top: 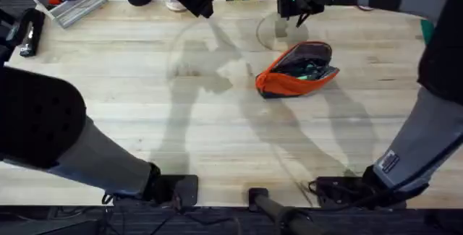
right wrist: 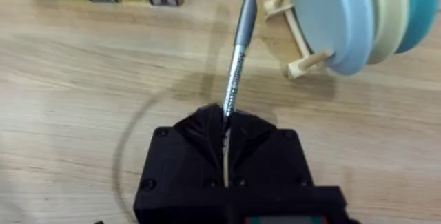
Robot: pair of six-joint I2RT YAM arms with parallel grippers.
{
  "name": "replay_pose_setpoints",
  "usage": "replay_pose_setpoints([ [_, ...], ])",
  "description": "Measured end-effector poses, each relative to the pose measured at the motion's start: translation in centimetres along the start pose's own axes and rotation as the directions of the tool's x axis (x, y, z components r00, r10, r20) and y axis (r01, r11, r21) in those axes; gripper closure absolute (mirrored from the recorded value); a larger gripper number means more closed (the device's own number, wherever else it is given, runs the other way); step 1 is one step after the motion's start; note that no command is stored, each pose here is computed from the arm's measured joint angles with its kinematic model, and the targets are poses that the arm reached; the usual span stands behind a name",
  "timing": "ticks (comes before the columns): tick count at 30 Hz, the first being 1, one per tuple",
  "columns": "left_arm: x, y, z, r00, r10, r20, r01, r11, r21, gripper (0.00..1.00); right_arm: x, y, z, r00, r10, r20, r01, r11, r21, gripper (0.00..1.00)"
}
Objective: Unzip the bag, pick up the pens from the table one at a time and place them inside, then zip the bag closed.
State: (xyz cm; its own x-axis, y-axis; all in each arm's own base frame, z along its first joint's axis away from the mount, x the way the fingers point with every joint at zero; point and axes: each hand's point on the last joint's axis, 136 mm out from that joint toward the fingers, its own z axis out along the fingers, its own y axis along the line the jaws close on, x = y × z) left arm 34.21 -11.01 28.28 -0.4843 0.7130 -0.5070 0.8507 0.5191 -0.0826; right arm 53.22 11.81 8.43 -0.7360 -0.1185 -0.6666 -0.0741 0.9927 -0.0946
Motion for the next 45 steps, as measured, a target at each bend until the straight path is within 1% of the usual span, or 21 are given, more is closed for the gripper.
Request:
replay_pose_setpoints([
  [12,0.0,0.0,0.0,1.0,0.0,0.0,0.0,1.0,0.0,0.006,-4.5,-0.7,-5.2,0.99,-0.054,0.127,0.055,0.998,-0.004,0.97],
  [16,0.0,0.0,0.0,1.0,0.0,0.0,0.0,1.0,0.0,0.006,-5.9,-1.1,-7.9,0.984,-0.066,0.166,0.068,0.998,-0.003,0.971],
  [21,0.0,0.0,0.0,1.0,0.0,0.0,0.0,1.0,0.0,0.006,-6.8,-1.8,-11.7,0.98,-0.07,0.187,0.072,0.997,-0.004,0.971],
  [30,0.0,0.0,0.0,1.0,0.0,0.0,0.0,1.0,0.0,0.006,-5.6,-3.3,-18.2,0.984,-0.093,0.153,0.094,0.996,-0.001,0.971],
  [35,0.0,0.0,0.0,1.0,0.0,0.0,0.0,1.0,0.0,0.006,-4.9,-4.0,-22.0,0.979,-0.133,0.155,0.135,0.991,-0.003,0.971],
  [40,0.0,0.0,0.0,1.0,0.0,0.0,0.0,1.0,0.0,0.006,-3.9,-3.5,-25.8,0.955,-0.239,0.174,0.253,0.965,-0.065,0.971],
  [45,0.1,-0.1,0.0,1.0,-0.004,-0.005,0.004,1.0,0.006,0.006,-1.3,-3.0,-28.2,0.911,-0.385,0.15,0.404,0.906,-0.125,0.97],
])
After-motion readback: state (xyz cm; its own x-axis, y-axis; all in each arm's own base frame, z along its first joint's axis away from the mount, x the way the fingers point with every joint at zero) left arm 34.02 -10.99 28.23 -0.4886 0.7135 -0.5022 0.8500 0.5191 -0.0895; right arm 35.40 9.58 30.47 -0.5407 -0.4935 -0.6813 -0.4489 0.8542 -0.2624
